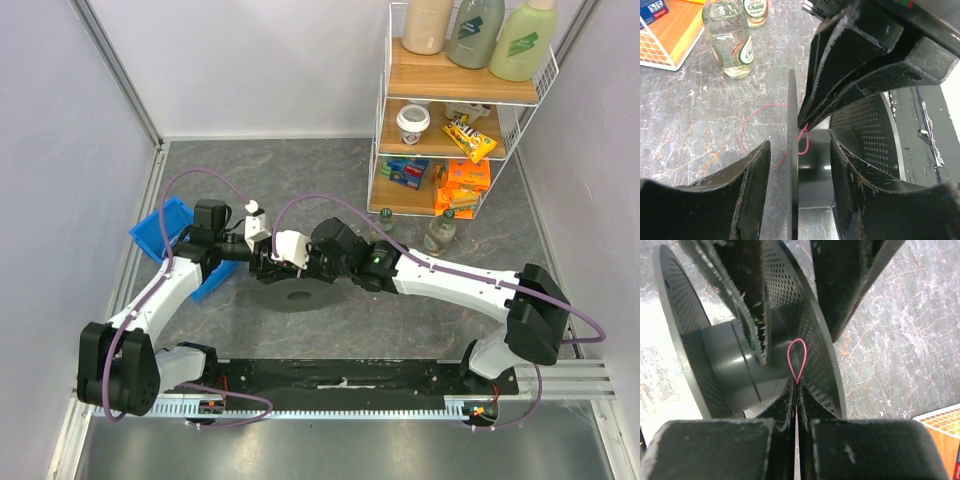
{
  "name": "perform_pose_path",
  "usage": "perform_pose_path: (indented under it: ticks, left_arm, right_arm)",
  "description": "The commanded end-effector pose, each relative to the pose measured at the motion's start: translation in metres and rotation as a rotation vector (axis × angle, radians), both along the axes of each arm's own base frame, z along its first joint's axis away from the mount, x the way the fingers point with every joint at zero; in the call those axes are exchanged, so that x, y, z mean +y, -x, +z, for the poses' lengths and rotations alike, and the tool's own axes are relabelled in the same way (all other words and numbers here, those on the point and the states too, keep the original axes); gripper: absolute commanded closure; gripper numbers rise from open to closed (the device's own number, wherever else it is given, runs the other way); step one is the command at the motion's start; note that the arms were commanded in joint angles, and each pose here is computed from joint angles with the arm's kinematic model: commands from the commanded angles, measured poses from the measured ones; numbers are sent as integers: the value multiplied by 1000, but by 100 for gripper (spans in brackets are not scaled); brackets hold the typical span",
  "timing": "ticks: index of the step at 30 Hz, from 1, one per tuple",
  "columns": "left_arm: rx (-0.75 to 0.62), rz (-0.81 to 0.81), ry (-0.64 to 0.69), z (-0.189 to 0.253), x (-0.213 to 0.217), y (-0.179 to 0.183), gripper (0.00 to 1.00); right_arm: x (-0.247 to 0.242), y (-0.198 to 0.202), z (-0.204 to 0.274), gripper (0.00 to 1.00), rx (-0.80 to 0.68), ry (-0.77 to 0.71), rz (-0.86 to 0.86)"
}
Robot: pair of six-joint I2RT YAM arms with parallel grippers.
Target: Wrap the cables
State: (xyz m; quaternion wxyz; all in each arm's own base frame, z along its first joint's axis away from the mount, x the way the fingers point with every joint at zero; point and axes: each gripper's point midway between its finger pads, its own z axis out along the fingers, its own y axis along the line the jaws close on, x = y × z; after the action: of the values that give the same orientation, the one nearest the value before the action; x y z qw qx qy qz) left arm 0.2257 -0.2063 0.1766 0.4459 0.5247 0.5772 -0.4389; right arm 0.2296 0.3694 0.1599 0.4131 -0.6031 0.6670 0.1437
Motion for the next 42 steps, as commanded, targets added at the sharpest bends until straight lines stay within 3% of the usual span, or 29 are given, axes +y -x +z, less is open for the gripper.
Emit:
perform_pose_path:
  ticks: [1,8,17,26,31,34,37,42]
  left_arm:
    - [7,4,10,-3,-5,0,43]
    - [25,27,13,-5,-7,-2,50]
    - [59,16,39,-1,-10,2,49]
    - [84,49,48,-3,-10,-2,75]
    - [86,64,39,-4,-11,-3,96]
    - [71,72,29,-3,-10,-5,98]
    - [55,67,13,-2,-8,-4,98]
    - [-2,55,13,12,-9,-5,98]
  right_arm:
    - [7,-9,15,100,-36,-69,-59]
    - [9,-10,15,100,-28,-89,-77]
    - [9,-9,13,100,-23,-91,-83]
    - [8,-8,12,100,-19,-96,-97]
    - [8,-11,16,100,-23,-111,-118]
    - [7,-8,19,77,-16,-115,-112]
    - [-4,-10,29,60,-37,-107,-123]
    - [-23,-9,54,50,-38,-149,-113]
